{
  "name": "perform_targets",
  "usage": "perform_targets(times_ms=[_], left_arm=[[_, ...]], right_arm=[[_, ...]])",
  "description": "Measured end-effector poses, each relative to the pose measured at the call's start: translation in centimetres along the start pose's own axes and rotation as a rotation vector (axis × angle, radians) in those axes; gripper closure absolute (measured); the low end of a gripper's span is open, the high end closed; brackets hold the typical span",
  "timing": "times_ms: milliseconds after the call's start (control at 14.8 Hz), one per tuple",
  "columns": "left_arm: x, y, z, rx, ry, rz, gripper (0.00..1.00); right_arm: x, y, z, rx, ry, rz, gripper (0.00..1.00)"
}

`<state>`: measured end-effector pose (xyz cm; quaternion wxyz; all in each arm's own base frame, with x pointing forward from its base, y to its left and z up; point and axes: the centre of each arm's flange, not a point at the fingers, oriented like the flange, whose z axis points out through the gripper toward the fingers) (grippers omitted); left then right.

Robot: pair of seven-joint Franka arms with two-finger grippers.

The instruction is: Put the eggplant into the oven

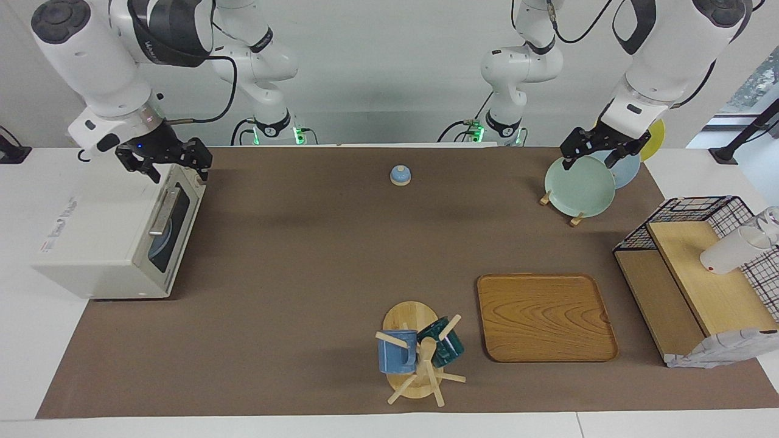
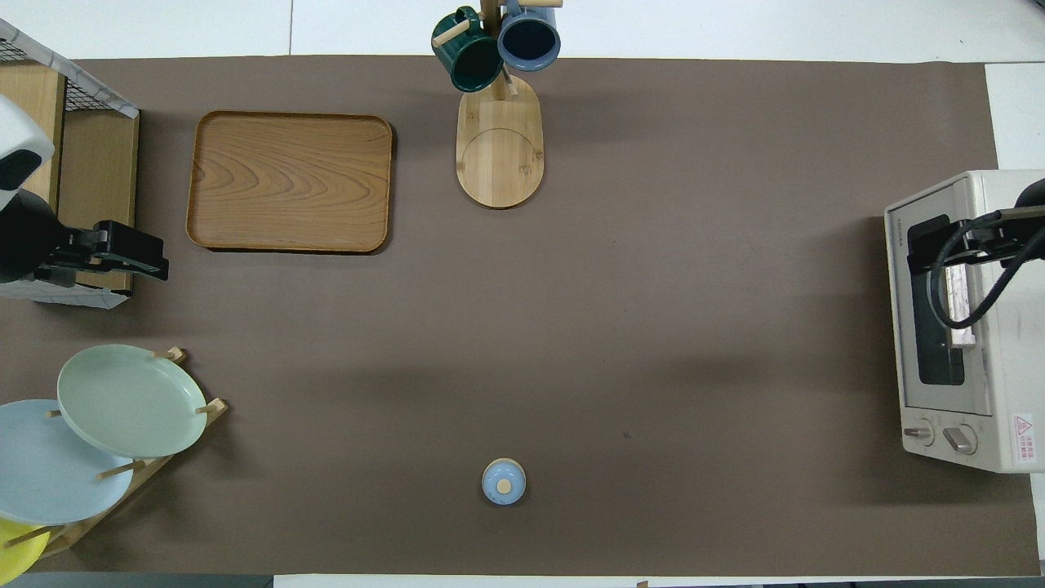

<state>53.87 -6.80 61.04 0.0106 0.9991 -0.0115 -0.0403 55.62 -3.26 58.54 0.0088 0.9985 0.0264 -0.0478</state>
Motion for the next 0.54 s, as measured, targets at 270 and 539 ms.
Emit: perform_targets(times_ms=[270, 539], left_arm=[[0.00, 0.00, 0.00, 0.000, 0.000, 0.000, 0.00], [0.00, 0.00, 0.00, 0.000, 0.000, 0.000, 0.00]], right_arm=[[0.01, -0.08, -0.09, 0.000, 0.002, -0.001, 0.00], [0.08, -0.24, -0.44, -0.002, 0.013, -0.004, 0.00]])
